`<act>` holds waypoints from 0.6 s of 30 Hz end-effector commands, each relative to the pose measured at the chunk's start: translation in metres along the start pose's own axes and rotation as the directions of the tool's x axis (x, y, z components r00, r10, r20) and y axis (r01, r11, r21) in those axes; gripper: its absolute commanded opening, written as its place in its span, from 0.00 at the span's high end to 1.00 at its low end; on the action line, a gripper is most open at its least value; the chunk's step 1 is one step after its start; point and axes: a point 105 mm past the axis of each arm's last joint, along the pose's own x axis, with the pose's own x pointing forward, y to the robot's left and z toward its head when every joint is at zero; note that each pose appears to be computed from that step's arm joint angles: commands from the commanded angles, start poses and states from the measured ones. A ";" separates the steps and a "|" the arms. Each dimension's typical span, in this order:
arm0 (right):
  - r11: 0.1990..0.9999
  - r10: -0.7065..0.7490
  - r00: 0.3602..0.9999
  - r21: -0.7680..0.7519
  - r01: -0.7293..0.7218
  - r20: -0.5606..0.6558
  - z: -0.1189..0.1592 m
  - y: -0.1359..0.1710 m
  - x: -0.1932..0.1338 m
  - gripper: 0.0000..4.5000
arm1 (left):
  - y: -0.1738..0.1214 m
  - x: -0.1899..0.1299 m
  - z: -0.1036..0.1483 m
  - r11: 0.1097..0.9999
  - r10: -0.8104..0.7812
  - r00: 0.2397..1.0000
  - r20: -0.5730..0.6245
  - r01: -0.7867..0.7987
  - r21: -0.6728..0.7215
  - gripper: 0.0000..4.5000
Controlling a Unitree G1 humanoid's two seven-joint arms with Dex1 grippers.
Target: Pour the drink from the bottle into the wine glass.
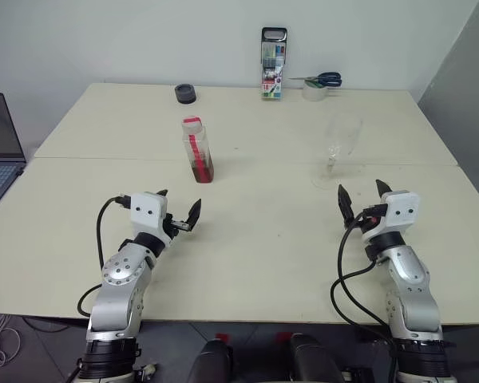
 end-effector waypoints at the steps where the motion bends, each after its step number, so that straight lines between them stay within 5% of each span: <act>1: 1.000 0.007 0.999 0.009 -0.007 0.054 0.011 0.000 0.001 0.00 | -0.003 0.000 0.020 1.000 -0.009 0.997 0.080 0.007 0.024 0.01; 18: 0.995 0.105 0.993 0.000 -0.105 0.051 0.011 0.013 0.003 0.00 | 0.006 0.006 0.024 0.997 0.058 0.995 0.086 -0.062 0.043 0.01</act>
